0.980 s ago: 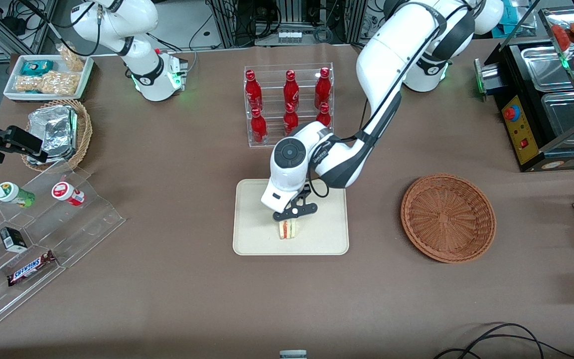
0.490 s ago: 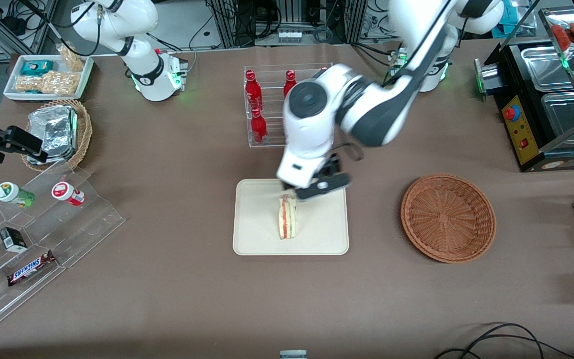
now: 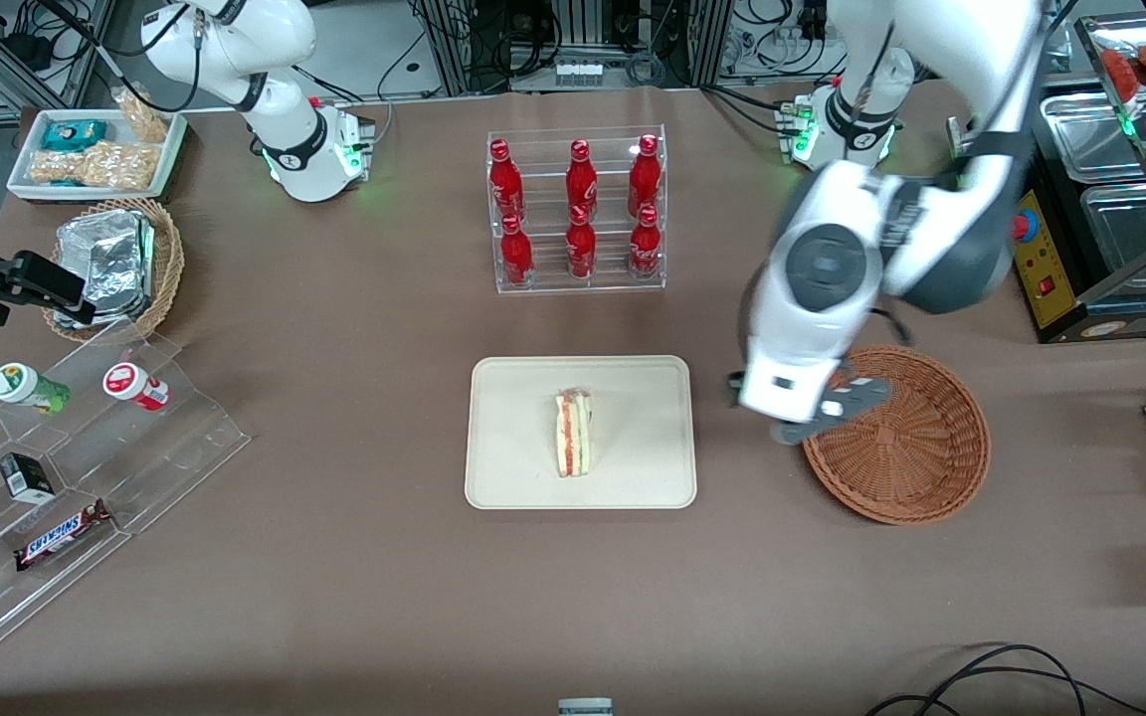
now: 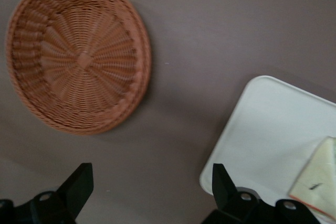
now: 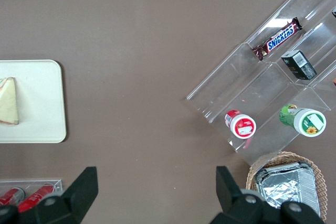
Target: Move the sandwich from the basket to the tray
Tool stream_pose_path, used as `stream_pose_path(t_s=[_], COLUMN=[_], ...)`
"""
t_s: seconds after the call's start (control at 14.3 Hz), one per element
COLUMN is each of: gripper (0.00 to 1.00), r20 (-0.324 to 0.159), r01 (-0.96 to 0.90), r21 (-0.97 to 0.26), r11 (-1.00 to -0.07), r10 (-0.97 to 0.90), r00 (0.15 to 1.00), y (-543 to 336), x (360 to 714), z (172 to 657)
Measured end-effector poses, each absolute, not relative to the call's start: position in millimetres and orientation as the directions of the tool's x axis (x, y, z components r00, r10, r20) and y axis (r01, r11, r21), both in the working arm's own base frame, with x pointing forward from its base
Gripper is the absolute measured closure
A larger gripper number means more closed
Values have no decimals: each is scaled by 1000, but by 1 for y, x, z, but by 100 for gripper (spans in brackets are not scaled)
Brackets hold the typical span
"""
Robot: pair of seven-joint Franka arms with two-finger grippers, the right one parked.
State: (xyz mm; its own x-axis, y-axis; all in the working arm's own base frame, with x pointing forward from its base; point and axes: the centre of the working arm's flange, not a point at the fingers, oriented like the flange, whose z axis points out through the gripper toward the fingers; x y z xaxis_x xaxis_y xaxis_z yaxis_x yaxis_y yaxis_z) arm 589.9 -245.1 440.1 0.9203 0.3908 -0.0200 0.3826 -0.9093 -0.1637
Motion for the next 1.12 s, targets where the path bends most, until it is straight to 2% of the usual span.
stream_pose_path(t_s=[0.42, 0.77, 0.91, 1.12], gripper=[0, 0, 0, 0], r20=[-76, -147, -144, -103], r01=[349, 224, 111, 7], r21=[-141, -26, 1, 15], r11=[-926, -974, -994, -1000], r10=[362, 225, 110, 5], r00=[929, 963, 984, 995], y=[-129, -64, -47, -45], x=[582, 567, 557, 547], z=[477, 519, 540, 564])
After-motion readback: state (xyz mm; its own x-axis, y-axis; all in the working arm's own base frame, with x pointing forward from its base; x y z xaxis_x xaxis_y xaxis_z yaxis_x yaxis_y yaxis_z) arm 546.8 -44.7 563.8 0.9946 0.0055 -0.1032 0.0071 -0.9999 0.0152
